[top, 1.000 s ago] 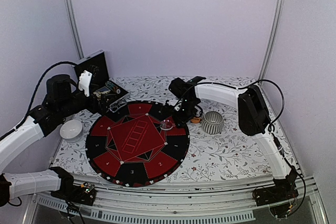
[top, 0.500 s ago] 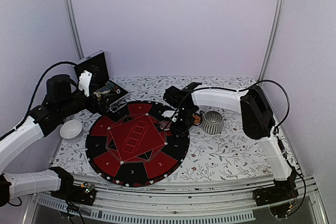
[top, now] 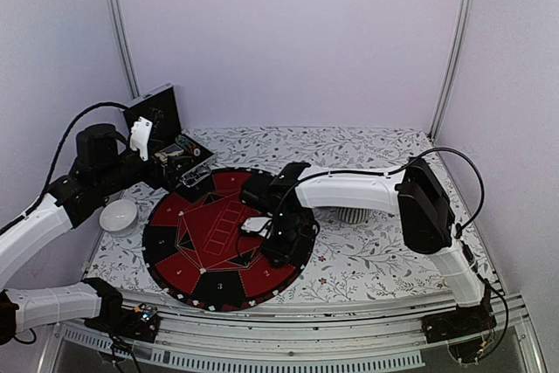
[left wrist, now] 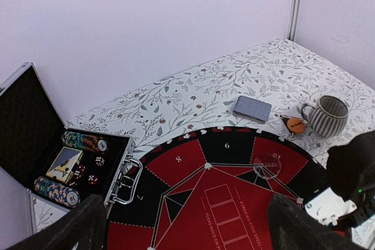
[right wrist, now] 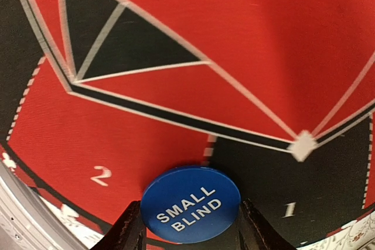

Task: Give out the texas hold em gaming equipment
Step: Place the small blind button at position2.

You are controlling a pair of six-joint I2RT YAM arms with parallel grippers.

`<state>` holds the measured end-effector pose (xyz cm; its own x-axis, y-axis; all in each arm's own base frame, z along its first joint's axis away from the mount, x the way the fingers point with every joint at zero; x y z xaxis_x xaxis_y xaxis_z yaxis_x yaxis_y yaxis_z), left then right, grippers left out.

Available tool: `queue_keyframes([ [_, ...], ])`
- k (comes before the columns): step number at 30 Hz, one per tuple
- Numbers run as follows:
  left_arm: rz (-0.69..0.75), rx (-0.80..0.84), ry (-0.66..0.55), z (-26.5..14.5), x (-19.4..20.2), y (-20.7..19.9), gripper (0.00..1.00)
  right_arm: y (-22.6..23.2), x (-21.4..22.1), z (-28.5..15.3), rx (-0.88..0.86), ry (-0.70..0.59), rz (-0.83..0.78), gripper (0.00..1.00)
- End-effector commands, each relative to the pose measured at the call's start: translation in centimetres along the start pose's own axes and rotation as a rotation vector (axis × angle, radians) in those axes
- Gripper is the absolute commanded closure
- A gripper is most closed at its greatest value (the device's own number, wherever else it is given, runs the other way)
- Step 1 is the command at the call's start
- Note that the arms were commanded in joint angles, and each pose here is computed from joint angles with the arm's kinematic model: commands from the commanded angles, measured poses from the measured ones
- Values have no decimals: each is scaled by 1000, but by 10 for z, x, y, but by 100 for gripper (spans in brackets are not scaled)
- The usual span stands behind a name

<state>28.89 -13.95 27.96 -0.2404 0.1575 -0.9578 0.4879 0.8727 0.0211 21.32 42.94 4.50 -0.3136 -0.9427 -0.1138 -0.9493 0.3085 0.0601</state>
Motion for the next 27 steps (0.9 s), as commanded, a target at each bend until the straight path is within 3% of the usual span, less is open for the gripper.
queue_keyframes([
  [1,15,9,-11,-2,0,-3,2,19,-11,2,24,1,-27,61],
  [17,15,8,-5,0,2,-3,2,47,-35,23,60,-6,-99,62],
  [27,16,7,-6,-1,2,-3,2,58,-34,12,38,-18,-136,61],
])
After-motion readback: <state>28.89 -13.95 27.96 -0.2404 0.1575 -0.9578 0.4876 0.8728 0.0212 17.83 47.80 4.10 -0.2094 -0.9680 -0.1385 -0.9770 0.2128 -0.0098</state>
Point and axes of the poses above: each gripper's point midway between its finger pads, its own z axis out along the fingers, its own y axis along the line the jaws close on, x = y × z, the point moved 2 cm from there along -z, back along the fingers, and after that the axes turned 3 degrees about -z, right-handed, at the moved point
